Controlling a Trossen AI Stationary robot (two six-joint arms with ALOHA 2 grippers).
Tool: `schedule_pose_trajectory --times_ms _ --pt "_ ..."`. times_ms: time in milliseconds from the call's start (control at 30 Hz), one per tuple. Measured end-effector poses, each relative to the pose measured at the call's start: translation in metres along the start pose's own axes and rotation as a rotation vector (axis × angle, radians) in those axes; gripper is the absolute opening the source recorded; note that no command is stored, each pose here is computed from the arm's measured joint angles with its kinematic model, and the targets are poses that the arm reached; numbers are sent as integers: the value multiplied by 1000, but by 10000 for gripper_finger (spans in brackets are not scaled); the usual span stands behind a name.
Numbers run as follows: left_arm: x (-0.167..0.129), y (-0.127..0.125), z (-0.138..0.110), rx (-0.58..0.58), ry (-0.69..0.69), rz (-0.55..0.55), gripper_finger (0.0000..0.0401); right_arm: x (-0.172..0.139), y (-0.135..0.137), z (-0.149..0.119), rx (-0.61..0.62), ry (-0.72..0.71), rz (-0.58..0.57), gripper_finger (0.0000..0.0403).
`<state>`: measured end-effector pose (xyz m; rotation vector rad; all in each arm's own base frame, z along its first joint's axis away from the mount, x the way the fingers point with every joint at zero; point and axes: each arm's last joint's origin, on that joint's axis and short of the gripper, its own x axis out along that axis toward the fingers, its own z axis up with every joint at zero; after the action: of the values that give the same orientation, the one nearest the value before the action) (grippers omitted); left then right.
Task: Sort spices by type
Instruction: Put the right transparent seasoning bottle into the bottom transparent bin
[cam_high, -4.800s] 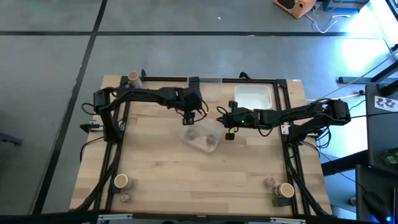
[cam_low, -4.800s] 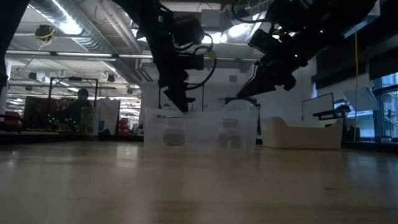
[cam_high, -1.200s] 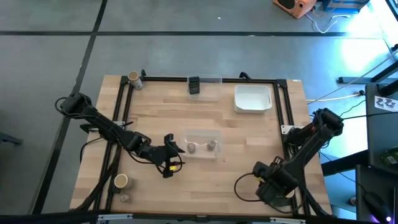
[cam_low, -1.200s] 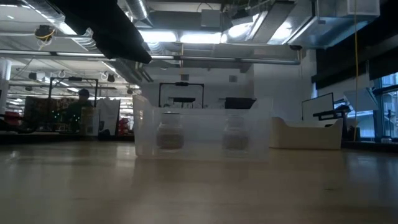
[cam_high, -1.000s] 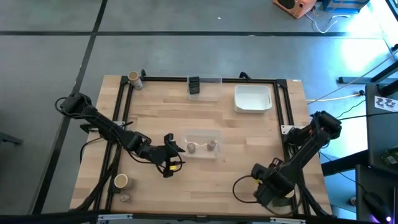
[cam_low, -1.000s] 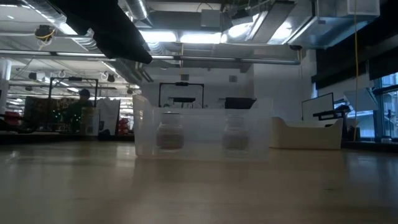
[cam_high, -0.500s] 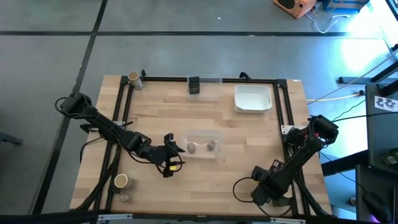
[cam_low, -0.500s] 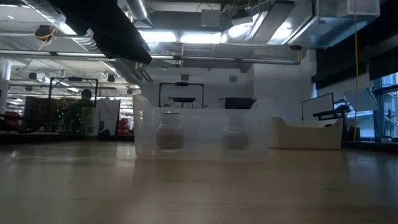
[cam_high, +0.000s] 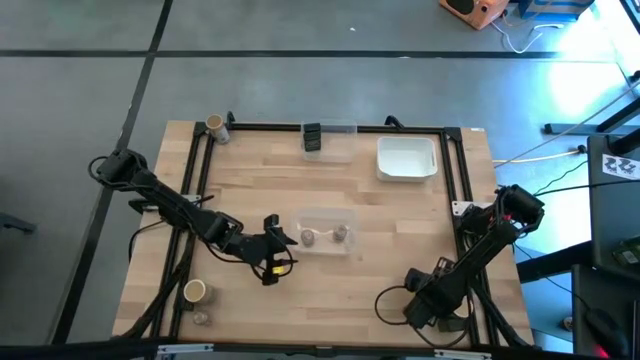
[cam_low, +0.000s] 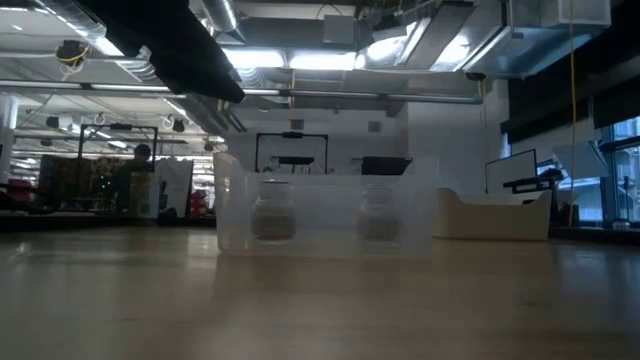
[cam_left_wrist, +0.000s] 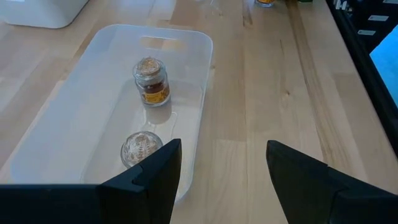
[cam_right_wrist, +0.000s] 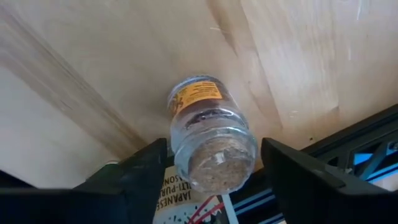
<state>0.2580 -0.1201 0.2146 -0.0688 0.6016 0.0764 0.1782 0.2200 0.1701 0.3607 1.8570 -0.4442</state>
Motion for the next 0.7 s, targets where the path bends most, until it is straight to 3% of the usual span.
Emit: schedule_pose_trajectory --times_ms 200,700 --pt "0 0 0 2 0 0 219 -1 -1 0 -10 -8 -3 179" --pt "0 0 0 2 -1 0 219 -16 6 2 -104 -93 13 179"
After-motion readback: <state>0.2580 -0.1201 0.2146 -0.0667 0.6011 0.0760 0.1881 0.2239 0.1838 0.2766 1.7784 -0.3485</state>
